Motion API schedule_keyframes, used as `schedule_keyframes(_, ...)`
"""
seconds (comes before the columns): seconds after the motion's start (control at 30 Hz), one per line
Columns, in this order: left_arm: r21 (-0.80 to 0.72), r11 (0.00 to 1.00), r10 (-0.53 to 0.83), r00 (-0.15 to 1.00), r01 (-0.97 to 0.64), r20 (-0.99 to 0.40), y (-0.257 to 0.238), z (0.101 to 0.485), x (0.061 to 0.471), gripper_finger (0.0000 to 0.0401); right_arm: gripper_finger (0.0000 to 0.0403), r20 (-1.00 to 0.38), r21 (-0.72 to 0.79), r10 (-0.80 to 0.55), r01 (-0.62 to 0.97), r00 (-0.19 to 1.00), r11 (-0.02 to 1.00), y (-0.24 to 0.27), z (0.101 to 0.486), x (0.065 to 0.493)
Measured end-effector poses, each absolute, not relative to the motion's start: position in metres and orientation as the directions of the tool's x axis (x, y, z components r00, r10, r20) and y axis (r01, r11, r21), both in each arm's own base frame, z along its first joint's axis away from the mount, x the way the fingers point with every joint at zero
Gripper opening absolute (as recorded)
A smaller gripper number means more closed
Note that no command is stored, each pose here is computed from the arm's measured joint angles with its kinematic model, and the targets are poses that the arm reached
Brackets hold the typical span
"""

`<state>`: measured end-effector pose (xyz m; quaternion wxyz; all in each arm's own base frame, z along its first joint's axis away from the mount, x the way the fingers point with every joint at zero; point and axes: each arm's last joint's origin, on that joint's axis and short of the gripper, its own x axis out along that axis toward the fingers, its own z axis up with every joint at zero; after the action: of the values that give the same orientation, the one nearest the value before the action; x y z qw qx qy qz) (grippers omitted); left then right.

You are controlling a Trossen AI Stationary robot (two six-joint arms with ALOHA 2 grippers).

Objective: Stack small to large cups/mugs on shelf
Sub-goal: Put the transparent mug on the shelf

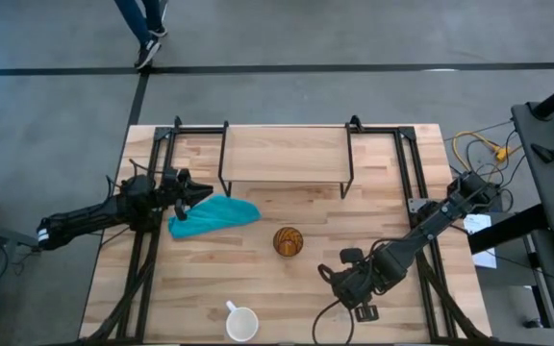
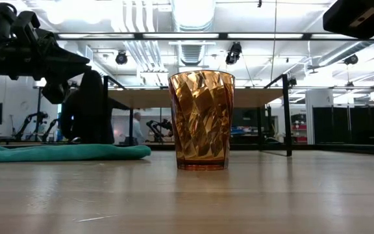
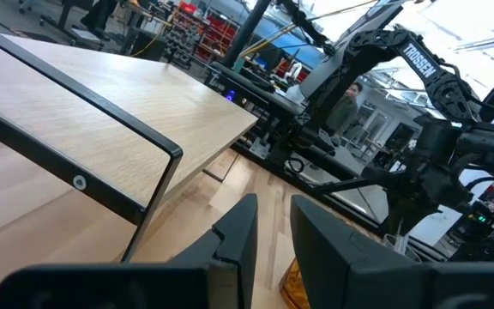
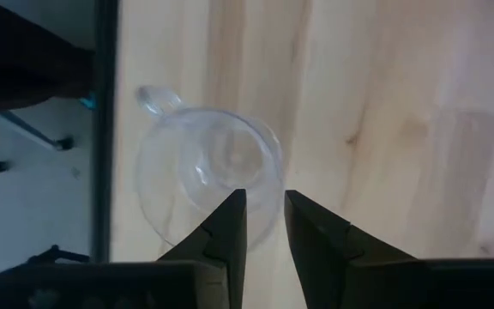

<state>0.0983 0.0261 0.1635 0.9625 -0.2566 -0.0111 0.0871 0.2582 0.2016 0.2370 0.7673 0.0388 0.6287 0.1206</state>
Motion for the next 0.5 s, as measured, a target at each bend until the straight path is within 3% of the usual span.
schedule_keyframes(0.5, -0.496, 0.853, 0.173, 0.985, -0.162, -0.023, 0.0261, 0.1635, 0.0983, 0.0059, 0.0077, -0.948, 0.236, 0.253, -0.106, 0.192, 0.966, 0.2012, 0.2375, 0.2612)
